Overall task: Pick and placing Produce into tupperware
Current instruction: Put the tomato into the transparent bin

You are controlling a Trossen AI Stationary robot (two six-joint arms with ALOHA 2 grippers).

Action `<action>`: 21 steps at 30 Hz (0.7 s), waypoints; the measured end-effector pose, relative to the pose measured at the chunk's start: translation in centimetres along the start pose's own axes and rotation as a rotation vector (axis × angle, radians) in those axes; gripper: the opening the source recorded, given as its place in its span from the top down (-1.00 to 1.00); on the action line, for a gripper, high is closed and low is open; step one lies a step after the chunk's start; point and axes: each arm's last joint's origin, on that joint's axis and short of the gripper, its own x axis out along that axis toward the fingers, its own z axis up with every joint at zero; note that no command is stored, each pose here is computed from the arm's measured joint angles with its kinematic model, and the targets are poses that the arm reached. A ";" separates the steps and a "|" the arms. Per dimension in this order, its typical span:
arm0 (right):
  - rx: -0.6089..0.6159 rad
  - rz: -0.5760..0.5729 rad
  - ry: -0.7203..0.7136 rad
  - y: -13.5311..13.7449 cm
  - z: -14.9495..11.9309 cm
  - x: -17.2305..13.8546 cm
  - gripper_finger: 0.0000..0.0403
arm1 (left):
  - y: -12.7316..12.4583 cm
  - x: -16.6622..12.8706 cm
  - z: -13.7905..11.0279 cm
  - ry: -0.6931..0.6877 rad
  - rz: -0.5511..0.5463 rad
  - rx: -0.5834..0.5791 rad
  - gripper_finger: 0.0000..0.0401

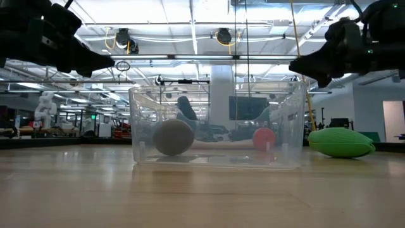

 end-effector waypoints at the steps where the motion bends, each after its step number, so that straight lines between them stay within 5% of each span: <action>1: 0.008 -0.006 -0.005 -0.1 0.2 0.0 0.50 | 0.0 0.0 0.0 0.001 0.000 0.000 0.97; 7: 0.073 -0.078 0.093 -0.7 1.2 0.5 0.12 | 0.0 0.0 0.0 0.001 0.000 0.013 0.88; 21: 0.025 -0.159 0.449 -1.0 6.7 2.9 -0.15 | 0.0 0.0 -0.2 0.018 -0.001 0.031 0.86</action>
